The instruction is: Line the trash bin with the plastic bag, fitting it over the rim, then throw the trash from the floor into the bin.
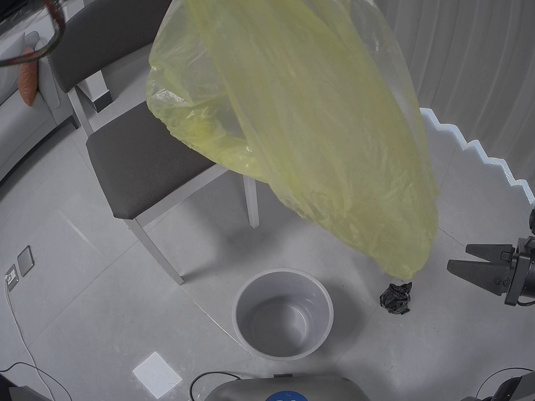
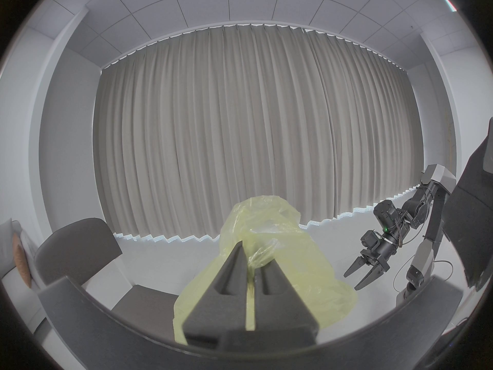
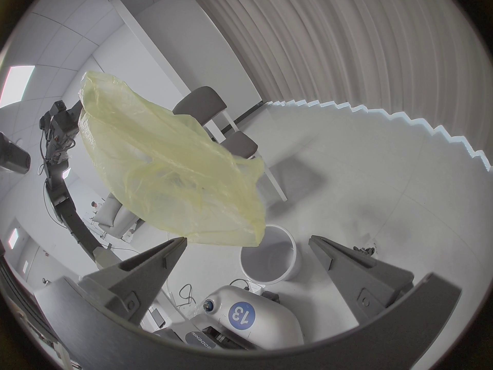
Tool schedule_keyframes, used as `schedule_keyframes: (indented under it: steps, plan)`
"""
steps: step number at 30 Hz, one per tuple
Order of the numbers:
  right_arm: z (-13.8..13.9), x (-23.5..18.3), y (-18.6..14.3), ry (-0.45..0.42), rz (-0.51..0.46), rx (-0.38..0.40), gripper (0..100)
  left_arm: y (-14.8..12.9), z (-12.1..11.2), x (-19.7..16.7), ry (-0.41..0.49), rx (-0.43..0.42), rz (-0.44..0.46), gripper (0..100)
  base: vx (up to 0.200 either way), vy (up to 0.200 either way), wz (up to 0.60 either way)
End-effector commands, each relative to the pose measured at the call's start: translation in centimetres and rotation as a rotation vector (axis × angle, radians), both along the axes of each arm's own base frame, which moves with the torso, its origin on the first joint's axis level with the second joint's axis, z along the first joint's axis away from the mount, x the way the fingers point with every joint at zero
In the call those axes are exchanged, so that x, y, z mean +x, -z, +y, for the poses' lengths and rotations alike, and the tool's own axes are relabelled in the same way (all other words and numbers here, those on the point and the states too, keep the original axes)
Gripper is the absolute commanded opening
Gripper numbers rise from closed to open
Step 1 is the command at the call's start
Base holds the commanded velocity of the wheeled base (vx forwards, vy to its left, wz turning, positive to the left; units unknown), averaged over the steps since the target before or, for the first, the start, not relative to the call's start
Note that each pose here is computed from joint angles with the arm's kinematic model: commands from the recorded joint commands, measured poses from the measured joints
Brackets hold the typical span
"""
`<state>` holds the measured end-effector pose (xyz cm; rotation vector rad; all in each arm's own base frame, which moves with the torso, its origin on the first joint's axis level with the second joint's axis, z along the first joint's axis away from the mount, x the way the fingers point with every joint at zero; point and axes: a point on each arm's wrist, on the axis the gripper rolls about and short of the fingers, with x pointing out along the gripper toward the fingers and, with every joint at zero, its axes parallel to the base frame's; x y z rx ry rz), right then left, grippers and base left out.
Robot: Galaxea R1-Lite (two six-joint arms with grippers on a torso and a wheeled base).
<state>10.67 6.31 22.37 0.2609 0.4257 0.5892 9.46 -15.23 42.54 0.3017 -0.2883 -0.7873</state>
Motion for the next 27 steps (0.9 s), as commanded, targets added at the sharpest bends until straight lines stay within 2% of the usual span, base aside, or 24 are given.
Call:
schedule_keyframes:
  steps: [1,7,17,27]
  plan:
    - [1.0,1.7,0.1,-0.002,0.021,-0.01,100,0.0,-0.1,0.1,0.002,0.002,0.0,0,0.0,0.0,0.0]
    - [2.0,3.7,0.4,0.004,0.02,-0.009,100,0.0,0.0,-0.1,0.002,-0.002,0.0,0,0.0,0.0,0.0]
    - [3.1,6.7,1.8,0.034,0.08,-0.018,100,-0.1,-0.1,-0.3,0.014,-0.004,0.0,0,0.0,0.0,0.0]
    - [4.6,9.4,3.2,0.043,0.105,0.025,100,0.0,-0.2,-0.2,0.016,-0.004,0.002,0,0.0,0.0,0.0]
